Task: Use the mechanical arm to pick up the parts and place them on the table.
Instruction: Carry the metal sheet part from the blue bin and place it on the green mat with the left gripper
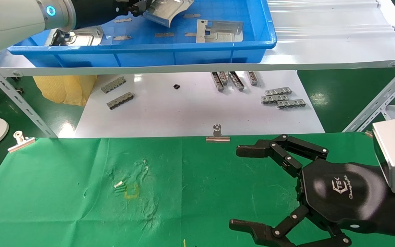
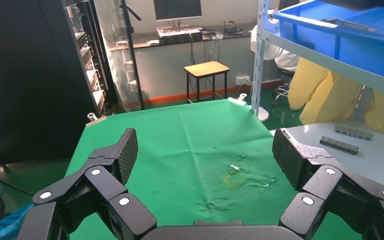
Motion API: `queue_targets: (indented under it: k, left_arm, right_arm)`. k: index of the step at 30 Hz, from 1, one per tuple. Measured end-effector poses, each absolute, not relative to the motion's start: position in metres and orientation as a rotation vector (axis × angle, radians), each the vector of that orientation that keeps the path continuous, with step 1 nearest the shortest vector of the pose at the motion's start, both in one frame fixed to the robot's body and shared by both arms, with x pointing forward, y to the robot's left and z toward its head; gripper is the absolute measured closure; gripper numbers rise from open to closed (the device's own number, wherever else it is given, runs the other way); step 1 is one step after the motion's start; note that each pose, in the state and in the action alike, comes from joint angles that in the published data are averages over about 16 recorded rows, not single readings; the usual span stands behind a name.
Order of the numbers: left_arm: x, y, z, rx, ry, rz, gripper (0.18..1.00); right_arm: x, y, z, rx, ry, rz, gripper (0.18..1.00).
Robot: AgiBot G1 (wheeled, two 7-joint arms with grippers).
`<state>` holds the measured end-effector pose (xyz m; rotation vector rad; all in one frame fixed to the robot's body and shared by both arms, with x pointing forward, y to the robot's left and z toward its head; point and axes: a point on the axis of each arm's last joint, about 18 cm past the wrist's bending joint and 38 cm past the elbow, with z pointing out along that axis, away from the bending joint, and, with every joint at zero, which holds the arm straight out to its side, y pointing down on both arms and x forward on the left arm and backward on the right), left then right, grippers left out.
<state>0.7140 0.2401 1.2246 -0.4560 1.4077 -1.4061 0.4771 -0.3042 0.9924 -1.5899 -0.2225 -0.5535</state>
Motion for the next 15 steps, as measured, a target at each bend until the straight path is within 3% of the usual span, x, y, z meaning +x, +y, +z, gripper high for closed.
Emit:
queue_targets:
  k: [8, 15]
  left_arm:
    - [0.690, 0.243, 1.236, -0.290, 1.435, -1.435, 0.904]
    - [0.653, 0.254, 1.227, -0.047, 1.544, -1.432, 0.908]
  right_arm:
    - [0.477, -0.304, 0.992, -1.590, -0.223, -0.554, 0.179]
    - [0.477, -0.304, 0.992, -1.590, -0.223, -0.554, 0.179]
